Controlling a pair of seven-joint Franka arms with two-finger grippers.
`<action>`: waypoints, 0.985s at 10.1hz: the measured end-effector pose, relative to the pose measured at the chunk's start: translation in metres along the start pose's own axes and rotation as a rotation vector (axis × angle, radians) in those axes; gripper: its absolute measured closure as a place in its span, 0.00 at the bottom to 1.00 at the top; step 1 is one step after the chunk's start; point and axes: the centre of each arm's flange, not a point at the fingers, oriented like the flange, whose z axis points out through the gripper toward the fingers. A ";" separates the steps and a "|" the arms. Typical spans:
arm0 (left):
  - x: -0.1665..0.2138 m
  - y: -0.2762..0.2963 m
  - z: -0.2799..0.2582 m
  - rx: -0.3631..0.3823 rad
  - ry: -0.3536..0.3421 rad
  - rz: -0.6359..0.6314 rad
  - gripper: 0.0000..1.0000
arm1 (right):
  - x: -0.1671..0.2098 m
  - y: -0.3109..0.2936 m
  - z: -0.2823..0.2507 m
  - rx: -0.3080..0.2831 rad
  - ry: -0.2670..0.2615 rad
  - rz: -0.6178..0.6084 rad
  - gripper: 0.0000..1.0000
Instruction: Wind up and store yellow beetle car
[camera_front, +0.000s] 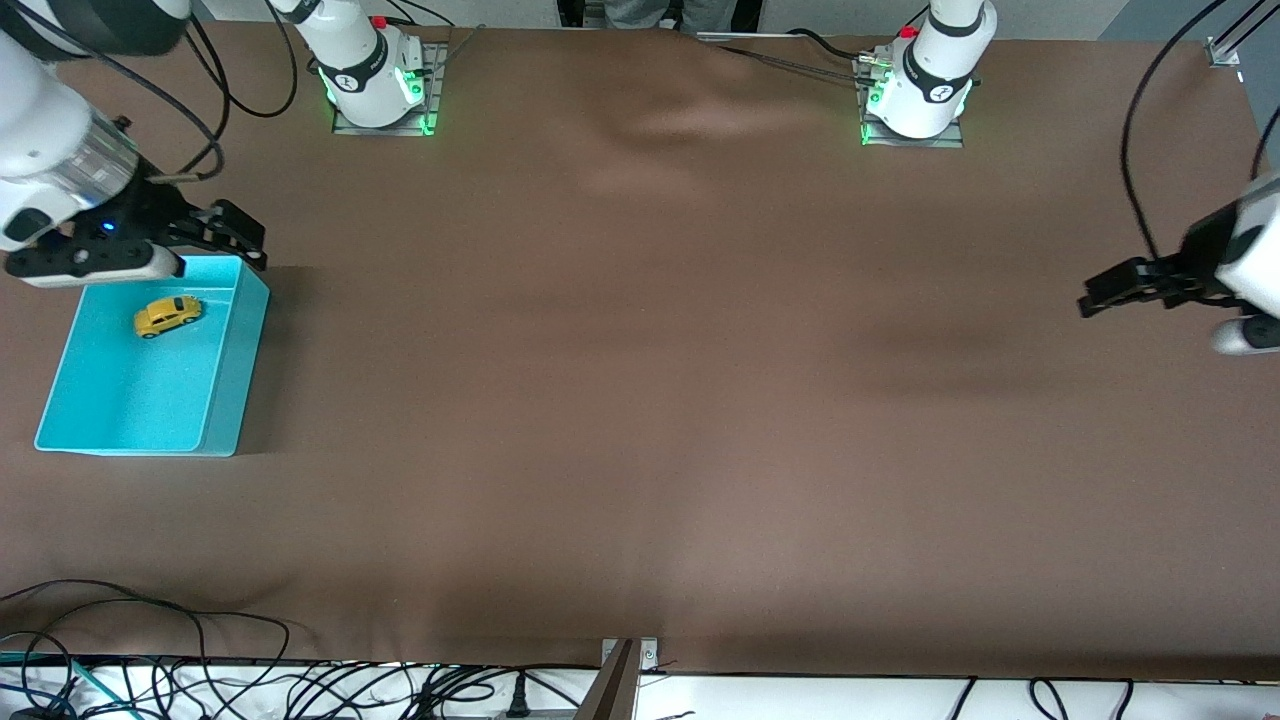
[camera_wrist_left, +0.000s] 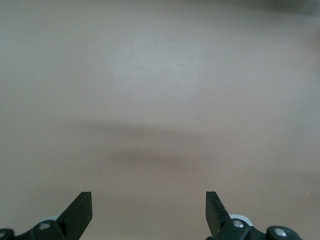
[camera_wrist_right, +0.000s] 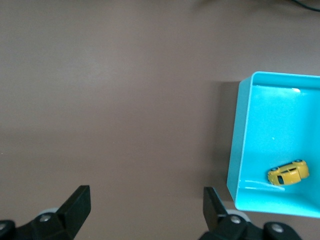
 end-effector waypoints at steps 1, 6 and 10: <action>0.001 -0.006 -0.001 -0.001 0.001 -0.009 0.00 | -0.001 0.001 -0.026 0.001 0.010 0.017 0.00; -0.002 0.017 0.004 -0.006 -0.010 0.031 0.00 | 0.003 0.014 -0.038 0.003 0.009 0.055 0.00; -0.001 0.015 0.004 -0.008 -0.011 0.026 0.00 | 0.002 0.014 -0.034 0.002 -0.018 0.056 0.00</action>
